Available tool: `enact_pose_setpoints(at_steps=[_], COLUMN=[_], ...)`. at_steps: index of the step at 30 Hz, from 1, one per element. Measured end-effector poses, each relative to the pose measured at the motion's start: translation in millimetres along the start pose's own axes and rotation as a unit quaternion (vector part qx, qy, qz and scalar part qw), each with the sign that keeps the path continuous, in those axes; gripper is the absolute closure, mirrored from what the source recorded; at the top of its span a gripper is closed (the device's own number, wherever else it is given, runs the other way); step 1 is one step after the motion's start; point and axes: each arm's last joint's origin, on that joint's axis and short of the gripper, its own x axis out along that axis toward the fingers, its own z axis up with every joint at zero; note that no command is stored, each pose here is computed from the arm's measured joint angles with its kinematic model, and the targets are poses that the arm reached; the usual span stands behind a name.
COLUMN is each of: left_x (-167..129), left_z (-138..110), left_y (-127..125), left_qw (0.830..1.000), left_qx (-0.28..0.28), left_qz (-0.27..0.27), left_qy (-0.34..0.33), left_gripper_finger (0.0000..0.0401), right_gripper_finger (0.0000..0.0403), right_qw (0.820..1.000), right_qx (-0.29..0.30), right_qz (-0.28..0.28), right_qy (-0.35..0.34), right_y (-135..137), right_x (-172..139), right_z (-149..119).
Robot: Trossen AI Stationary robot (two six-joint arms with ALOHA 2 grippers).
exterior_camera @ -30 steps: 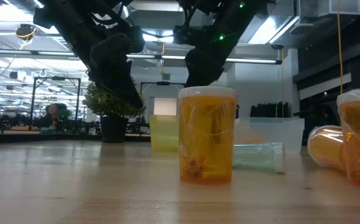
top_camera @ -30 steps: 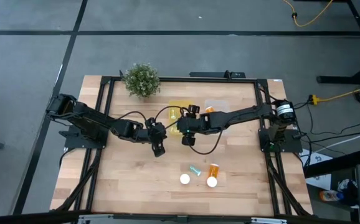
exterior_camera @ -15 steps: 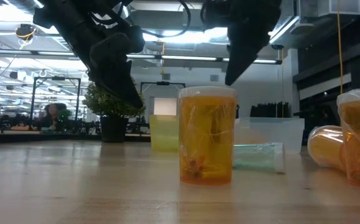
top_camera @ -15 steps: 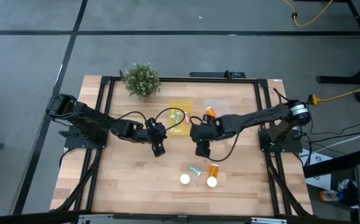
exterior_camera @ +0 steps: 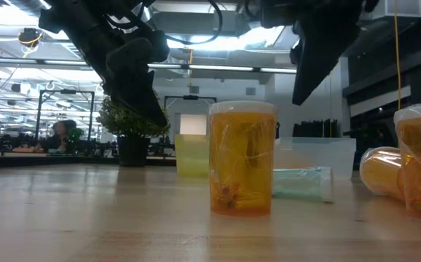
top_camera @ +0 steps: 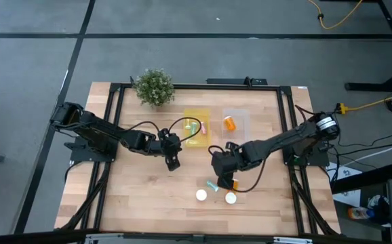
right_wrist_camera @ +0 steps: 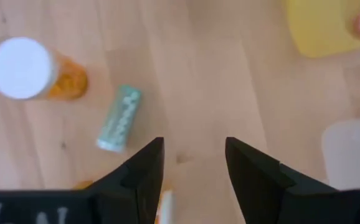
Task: Pick and place medicine bottles into bin by pill shape (circle, oval)
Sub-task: Put the small blue pill bottle into the yellow bin
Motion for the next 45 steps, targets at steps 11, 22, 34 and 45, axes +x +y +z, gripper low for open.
enact_pose_setpoints(at_steps=[11, 22, 34, 45], left_x=[0, 0, 0, 0], left_z=[-1, -1, -1, -1], left_y=[-1, -1, -1, 0], left_qw=[1.0, 1.0, 1.0, 1.0], left_qx=[0.002, 0.003, 0.004, 0.005], left_qz=[-0.013, -0.012, -0.012, -0.012], left_qy=[0.008, 0.009, 0.009, 0.01], left_gripper_finger=[0.0397, 0.0397, 0.0397, 0.0397], right_gripper_finger=[0.023, 0.023, 0.023, 0.023], right_qw=[0.997, 0.996, 0.995, 0.996], right_qx=[0.024, 0.061, 0.053, 0.053], right_qz=[0.048, 0.055, 0.085, 0.061], right_qy=[-0.056, -0.035, 0.023, 0.044], right_y=[20, 28, 42, 45], right_x=[-4, 3, 51, 83], right_z=[3, -3, -6, -12])
